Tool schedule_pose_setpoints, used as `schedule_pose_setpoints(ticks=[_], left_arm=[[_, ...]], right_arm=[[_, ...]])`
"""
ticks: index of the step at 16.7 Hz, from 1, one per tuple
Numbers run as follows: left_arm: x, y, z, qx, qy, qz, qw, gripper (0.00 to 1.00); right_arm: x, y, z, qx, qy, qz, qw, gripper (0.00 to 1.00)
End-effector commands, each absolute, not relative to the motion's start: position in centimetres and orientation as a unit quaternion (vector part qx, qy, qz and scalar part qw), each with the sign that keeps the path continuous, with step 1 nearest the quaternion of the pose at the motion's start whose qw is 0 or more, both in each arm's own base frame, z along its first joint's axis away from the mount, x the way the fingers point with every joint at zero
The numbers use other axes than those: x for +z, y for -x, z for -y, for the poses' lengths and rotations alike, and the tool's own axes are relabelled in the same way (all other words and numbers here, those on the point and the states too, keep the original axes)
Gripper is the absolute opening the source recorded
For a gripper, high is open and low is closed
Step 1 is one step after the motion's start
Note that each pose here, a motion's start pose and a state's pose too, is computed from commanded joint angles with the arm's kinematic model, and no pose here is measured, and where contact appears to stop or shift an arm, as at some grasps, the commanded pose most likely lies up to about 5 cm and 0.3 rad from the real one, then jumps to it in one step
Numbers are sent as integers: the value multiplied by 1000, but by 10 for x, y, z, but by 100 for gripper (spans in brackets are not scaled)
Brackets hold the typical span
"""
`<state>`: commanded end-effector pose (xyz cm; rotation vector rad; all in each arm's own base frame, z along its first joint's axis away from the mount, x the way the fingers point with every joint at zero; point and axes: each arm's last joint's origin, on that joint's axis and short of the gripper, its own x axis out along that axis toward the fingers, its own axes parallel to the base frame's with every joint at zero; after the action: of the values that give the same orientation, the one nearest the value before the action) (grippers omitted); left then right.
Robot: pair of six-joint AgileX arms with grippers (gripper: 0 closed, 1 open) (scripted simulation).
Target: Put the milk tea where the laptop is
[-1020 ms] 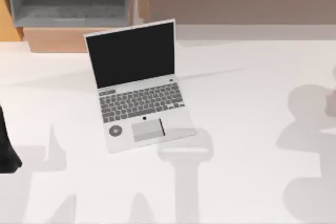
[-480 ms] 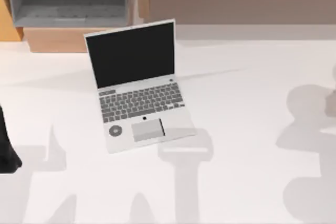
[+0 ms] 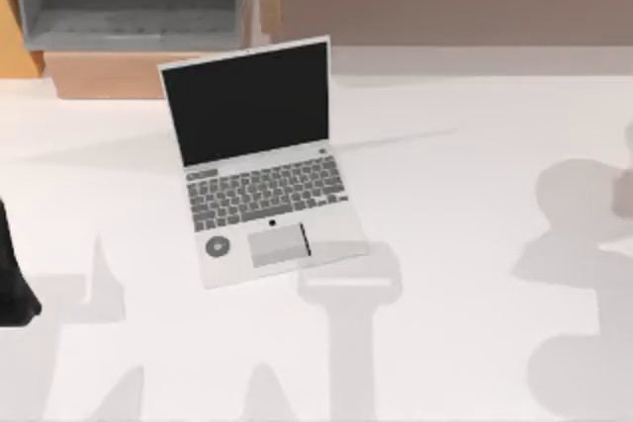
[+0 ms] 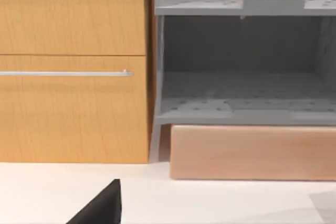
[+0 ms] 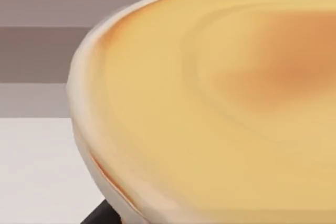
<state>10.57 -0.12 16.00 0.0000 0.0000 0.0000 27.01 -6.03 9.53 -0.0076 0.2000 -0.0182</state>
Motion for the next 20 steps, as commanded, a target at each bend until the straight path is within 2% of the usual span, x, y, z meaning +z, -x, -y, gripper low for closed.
schedule_pose_setpoints(ticks=[6, 10, 20], left_arm=[[160, -106, 1, 0, 0, 0, 1000, 100], [160, -106, 1, 0, 0, 0, 1000, 100], [160, -106, 1, 0, 0, 0, 1000, 100]], right_arm=[[97, -270, 60, -9, 3, -102, 995, 0], [117, -283, 51, -8, 10, -54, 998, 0], [135, -312, -50, 2, -19, -57, 998, 0]])
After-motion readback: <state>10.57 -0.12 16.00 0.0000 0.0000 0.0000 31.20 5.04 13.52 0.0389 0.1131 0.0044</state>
